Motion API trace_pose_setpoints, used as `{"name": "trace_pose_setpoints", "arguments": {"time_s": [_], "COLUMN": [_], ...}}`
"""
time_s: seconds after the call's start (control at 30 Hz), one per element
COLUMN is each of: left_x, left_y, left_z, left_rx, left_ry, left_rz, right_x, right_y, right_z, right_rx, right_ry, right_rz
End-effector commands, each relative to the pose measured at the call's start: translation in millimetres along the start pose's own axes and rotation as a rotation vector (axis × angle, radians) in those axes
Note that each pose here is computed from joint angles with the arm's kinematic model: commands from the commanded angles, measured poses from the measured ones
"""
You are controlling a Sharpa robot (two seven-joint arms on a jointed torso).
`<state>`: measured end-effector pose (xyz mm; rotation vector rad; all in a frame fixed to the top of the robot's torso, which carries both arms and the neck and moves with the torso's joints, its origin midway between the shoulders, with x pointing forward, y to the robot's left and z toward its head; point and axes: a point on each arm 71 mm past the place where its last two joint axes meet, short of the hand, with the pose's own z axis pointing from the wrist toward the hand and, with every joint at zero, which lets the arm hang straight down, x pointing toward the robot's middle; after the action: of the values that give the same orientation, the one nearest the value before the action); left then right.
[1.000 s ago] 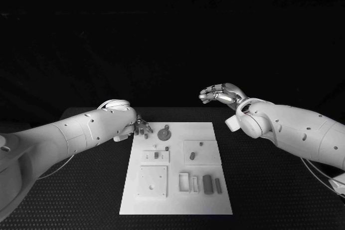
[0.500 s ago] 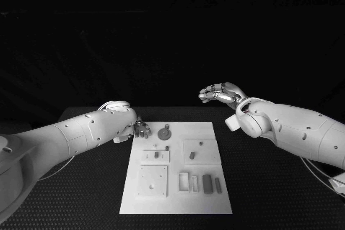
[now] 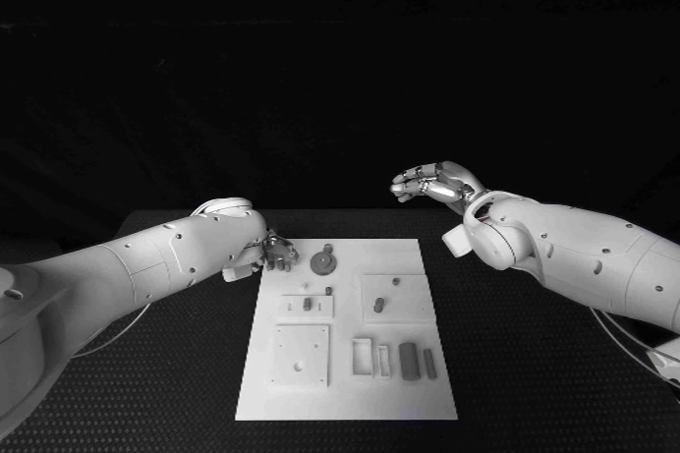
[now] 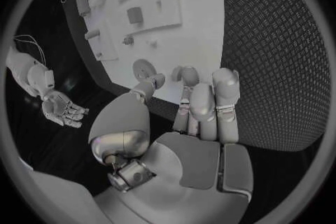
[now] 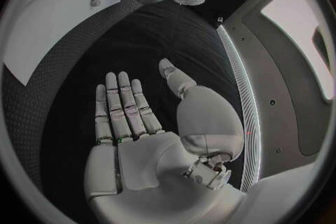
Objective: Assemble the parts on the task board
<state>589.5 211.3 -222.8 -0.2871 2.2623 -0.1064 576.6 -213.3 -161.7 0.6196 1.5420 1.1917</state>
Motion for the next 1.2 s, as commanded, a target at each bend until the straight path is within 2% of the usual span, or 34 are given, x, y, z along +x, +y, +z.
{"name": "trace_pose_setpoints", "arguments": {"time_s": [0.03,0.7,1.2], "left_x": [2.4,3.4,3.3], "left_y": [-3.6,-2.8,0.6], "left_z": [0.0,1.1,3.0], "left_rx": [0.029,0.023,0.01], "left_ry": [0.025,0.031,0.03], "left_rz": [-0.023,-0.022,-0.029], "right_x": [1.5,1.8,3.6], "right_y": [1.0,1.1,2.1], "right_z": [0.4,0.2,0.0], "right_rx": [-0.007,-0.007,-0.01], "right_ry": [0.013,0.015,0.02], "right_rz": [-0.001,0.0,0.002]}}
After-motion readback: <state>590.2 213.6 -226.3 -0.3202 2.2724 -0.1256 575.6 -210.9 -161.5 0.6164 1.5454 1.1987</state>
